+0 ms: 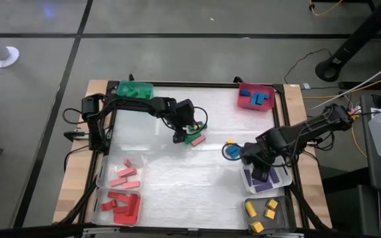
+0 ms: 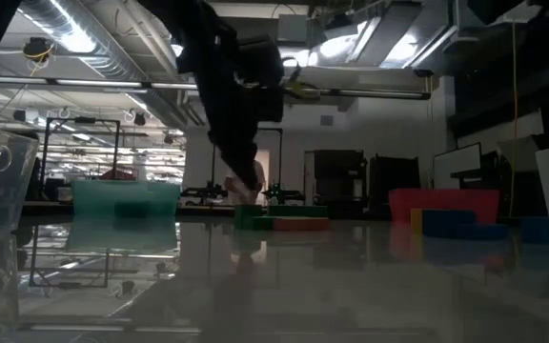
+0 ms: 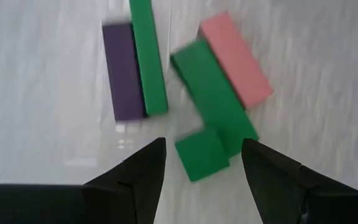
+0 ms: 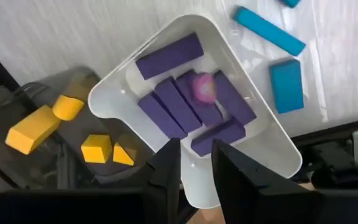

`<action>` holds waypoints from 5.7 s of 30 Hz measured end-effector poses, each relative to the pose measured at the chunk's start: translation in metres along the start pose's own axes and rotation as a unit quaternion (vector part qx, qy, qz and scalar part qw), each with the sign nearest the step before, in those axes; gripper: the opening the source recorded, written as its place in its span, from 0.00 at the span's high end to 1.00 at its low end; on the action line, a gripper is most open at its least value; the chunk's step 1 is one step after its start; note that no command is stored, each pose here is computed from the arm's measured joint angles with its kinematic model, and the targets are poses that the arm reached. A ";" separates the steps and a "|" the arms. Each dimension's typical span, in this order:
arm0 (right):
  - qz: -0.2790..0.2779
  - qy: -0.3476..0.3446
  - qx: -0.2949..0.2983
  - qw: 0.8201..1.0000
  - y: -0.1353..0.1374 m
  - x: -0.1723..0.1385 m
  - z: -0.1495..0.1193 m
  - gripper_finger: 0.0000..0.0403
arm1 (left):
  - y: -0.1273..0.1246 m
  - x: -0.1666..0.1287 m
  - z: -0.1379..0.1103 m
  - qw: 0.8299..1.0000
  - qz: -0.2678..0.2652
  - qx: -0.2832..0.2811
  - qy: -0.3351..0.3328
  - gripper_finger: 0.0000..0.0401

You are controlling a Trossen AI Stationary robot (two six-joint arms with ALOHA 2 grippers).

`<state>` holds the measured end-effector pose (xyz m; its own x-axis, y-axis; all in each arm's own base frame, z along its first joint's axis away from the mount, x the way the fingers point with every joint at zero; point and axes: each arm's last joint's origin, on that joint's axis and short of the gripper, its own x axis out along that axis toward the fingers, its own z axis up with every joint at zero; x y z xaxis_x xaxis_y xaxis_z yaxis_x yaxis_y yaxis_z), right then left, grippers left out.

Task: Sort blocks
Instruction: Put the violet block into the white bin, then put the green block into the green bin, then put the yellow block into the black bin

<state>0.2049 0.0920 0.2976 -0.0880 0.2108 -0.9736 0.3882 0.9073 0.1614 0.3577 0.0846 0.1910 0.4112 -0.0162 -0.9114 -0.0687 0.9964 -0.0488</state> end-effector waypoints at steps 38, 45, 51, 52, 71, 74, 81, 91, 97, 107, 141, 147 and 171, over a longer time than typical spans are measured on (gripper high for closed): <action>-0.046 -0.184 0.048 0.981 0.010 -0.001 0.014 0.77 | 0.003 0.037 -0.024 0.999 0.040 -0.022 0.023 0.72; -0.062 -0.212 0.093 0.971 0.002 -0.005 0.022 0.77 | 0.002 0.029 -0.027 0.998 0.032 -0.025 0.052 0.72; -0.061 -0.213 0.122 0.967 -0.009 -0.008 0.031 0.77 | 0.005 -0.005 -0.019 0.999 0.038 0.005 0.035 0.72; -0.062 -0.213 0.128 0.967 -0.011 -0.008 0.033 0.77 | 0.008 -0.011 -0.020 0.998 0.043 0.007 0.036 0.72; -0.073 -0.190 0.160 0.966 -0.049 -0.013 0.065 0.77 | 0.115 -0.152 -0.095 0.954 0.231 -0.189 0.018 0.71; -0.088 -0.174 0.141 0.971 -0.052 -0.007 0.075 0.77 | 0.131 -0.157 -0.111 0.942 0.238 -0.234 0.036 0.70; -0.152 -0.153 0.127 0.968 -0.061 0.012 0.100 0.77 | 0.152 -0.162 -0.131 0.926 0.248 -0.280 0.053 0.64; -0.164 -0.097 0.116 0.975 -0.066 0.036 0.121 0.74 | 0.154 -0.163 -0.134 0.926 0.249 -0.278 0.056 0.52; -0.179 -0.073 0.120 0.974 -0.067 0.051 0.131 0.59 | 0.154 -0.163 -0.133 0.928 0.249 -0.273 0.057 0.51; -0.064 -0.018 0.200 0.978 -0.096 0.052 0.146 0.51 | 0.154 -0.163 -0.133 0.927 0.249 -0.273 0.057 0.51; -0.020 -0.062 0.239 0.969 -0.111 0.073 0.157 0.51 | 0.154 -0.163 -0.133 0.925 0.249 -0.282 0.054 0.51; -0.016 -0.051 0.241 0.969 -0.114 0.086 0.152 0.51 | 0.154 -0.163 -0.133 0.923 0.250 -0.288 0.052 0.51; 0.035 -0.056 0.232 0.971 -0.115 0.103 0.153 0.68 | 0.137 -0.153 -0.112 0.959 0.105 -0.261 -0.034 0.51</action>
<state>0.2917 -0.0461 0.1539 0.0437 0.2006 -0.9787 0.7626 0.6261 0.1624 0.1839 0.2139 0.2784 0.3956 0.2037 -0.8955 -0.5948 0.7998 -0.0809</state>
